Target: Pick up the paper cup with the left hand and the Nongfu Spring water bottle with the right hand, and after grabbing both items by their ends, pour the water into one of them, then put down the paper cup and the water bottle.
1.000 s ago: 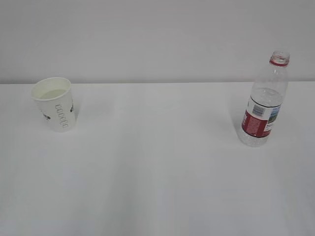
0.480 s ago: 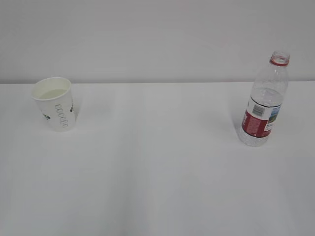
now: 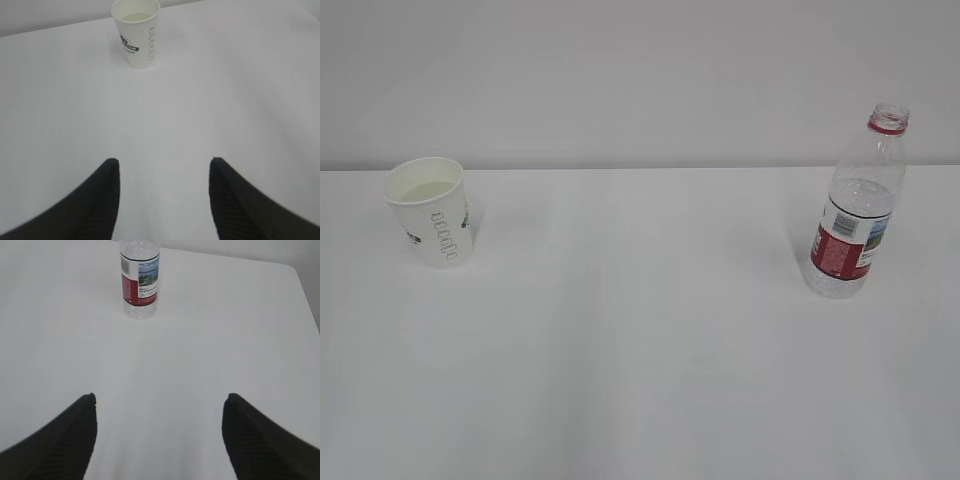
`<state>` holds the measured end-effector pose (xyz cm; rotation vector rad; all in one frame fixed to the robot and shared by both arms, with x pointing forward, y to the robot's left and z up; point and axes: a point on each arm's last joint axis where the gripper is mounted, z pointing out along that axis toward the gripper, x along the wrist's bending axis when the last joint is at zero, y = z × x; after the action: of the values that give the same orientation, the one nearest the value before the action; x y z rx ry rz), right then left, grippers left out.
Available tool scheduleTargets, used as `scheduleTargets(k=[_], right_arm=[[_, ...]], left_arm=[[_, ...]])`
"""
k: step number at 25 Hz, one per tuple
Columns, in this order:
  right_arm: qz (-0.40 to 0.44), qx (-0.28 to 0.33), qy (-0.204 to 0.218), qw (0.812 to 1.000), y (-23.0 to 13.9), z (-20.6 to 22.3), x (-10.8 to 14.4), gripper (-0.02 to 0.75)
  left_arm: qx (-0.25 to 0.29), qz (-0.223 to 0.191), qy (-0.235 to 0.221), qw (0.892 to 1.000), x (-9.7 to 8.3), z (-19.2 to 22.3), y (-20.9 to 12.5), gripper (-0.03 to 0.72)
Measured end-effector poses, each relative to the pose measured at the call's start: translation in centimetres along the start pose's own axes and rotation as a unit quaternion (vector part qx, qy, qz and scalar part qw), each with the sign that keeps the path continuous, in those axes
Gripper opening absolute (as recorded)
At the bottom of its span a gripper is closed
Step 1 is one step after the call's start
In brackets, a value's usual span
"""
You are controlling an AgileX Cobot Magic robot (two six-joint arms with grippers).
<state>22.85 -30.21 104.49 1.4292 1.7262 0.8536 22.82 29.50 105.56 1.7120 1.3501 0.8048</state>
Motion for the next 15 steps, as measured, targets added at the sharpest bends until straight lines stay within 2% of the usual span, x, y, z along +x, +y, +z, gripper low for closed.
scheduleTargets(k=[15], right_arm=[[0.000,0.000,-0.001,1.000,0.00,0.00,-0.01,0.587]], left_arm=[[0.000,0.000,0.000,1.000,0.00,0.00,0.00,0.412]])
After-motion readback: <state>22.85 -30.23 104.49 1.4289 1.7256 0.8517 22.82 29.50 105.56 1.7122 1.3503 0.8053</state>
